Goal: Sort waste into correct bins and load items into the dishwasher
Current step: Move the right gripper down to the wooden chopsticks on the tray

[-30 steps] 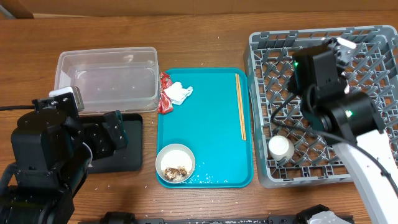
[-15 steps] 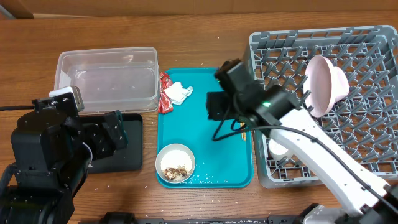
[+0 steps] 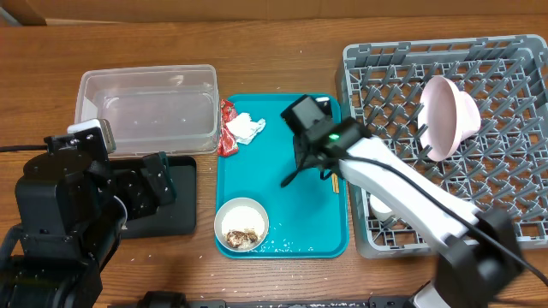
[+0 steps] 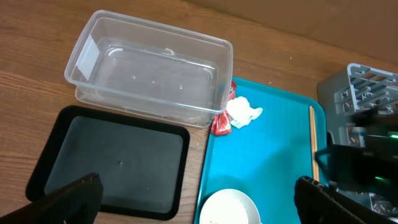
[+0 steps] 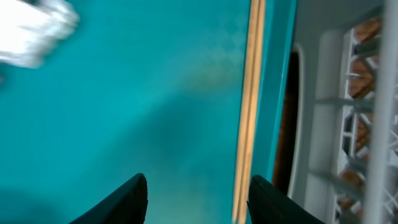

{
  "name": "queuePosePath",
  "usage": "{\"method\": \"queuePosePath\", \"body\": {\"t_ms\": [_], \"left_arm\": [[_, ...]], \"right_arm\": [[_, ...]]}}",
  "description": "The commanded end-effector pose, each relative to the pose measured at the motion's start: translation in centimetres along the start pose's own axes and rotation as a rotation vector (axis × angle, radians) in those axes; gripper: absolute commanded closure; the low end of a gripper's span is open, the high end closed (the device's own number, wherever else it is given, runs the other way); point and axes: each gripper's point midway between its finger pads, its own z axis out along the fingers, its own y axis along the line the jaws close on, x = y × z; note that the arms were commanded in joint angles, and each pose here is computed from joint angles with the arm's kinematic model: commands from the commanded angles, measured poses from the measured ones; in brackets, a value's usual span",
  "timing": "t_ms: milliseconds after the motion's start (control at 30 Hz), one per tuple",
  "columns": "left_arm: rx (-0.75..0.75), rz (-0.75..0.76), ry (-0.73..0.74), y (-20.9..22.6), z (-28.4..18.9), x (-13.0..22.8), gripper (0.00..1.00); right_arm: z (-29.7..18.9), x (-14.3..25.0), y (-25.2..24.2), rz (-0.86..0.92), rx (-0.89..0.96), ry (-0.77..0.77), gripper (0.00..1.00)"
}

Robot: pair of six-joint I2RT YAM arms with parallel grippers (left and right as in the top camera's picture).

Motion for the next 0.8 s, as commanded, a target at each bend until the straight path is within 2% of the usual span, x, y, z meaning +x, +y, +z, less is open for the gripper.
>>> {"method": "queuePosePath", "body": {"t_ms": [0, 167, 333, 767], "left_arm": [[-0.007, -0.018, -0.019, 0.1, -0.3, -0.5, 0.00], [-0.007, -0.018, -0.019, 0.1, -0.3, -0.5, 0.00], [-0.007, -0.018, -0.019, 0.1, -0.3, -0.5, 0.00], [-0.007, -0.018, -0.019, 0.1, -0.3, -0.5, 0.00]], "right_arm": [[2.6, -0.3, -1.3, -0.065, 0.094, 0.000, 0.45], [4.8, -1.5, -2.1, -0.019, 0.111, -0.023, 0.47], [6.3, -1.9, -3.0, 0.051, 0.039, 0.019, 0.50], [9.9, 0.9, -1.8, 0.051, -0.036, 0.161, 0.59]]}}
